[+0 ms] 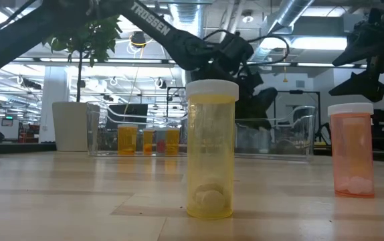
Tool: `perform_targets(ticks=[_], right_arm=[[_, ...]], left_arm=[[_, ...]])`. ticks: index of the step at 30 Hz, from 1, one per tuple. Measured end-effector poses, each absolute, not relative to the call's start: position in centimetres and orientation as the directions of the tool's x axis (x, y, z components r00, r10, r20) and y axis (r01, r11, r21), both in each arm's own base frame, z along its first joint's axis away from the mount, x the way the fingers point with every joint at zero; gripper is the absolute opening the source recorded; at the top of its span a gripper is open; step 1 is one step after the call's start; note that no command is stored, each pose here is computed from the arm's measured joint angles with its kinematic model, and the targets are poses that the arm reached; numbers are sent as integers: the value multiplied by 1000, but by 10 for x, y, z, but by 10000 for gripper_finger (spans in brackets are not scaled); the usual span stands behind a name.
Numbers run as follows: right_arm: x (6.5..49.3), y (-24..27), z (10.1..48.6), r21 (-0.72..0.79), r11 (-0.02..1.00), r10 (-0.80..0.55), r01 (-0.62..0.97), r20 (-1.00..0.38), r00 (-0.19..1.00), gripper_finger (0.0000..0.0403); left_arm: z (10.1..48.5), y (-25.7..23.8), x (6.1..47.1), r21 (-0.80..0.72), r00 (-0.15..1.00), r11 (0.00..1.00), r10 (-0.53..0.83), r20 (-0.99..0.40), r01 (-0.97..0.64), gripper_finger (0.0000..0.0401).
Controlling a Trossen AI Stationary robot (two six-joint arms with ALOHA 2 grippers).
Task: Pick and place medicine bottles into bin by pill shape (circle, oval)
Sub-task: Put the green tablet bottle into the right transparent bin, then put the small orange tablet bottle into the right transparent bin
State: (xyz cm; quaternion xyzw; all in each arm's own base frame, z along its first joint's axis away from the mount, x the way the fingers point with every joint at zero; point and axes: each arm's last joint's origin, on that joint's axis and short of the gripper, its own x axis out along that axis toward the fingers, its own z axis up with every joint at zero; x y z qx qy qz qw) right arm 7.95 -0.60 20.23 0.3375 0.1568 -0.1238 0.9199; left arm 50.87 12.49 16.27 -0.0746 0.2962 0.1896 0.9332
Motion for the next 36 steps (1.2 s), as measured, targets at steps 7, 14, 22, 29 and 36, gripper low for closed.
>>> perform_targets(ticks=[7, 14, 22, 29, 36], right_arm=[[79, -6, 202, 582, 742, -122, 334, -373, 920, 333], [79, -6, 201, 579, 742, -122, 339, -381, 916, 333], [79, -6, 200, 574, 742, -121, 348, -395, 911, 333], [79, -6, 200, 573, 742, -121, 348, -396, 910, 333], [79, -6, 200, 573, 742, -121, 348, -396, 910, 333]], left_arm=[[158, 121, 508, -5, 734, 920, 308, -605, -391, 108], [158, 120, 509, -17, 734, 916, 310, -604, -401, 124], [161, 121, 509, 5, 712, 907, 334, -617, -421, 193], [188, 123, 515, 78, 699, 903, 379, -606, -422, 225], [237, 119, 517, 92, 693, 931, 326, -643, -353, 227]])
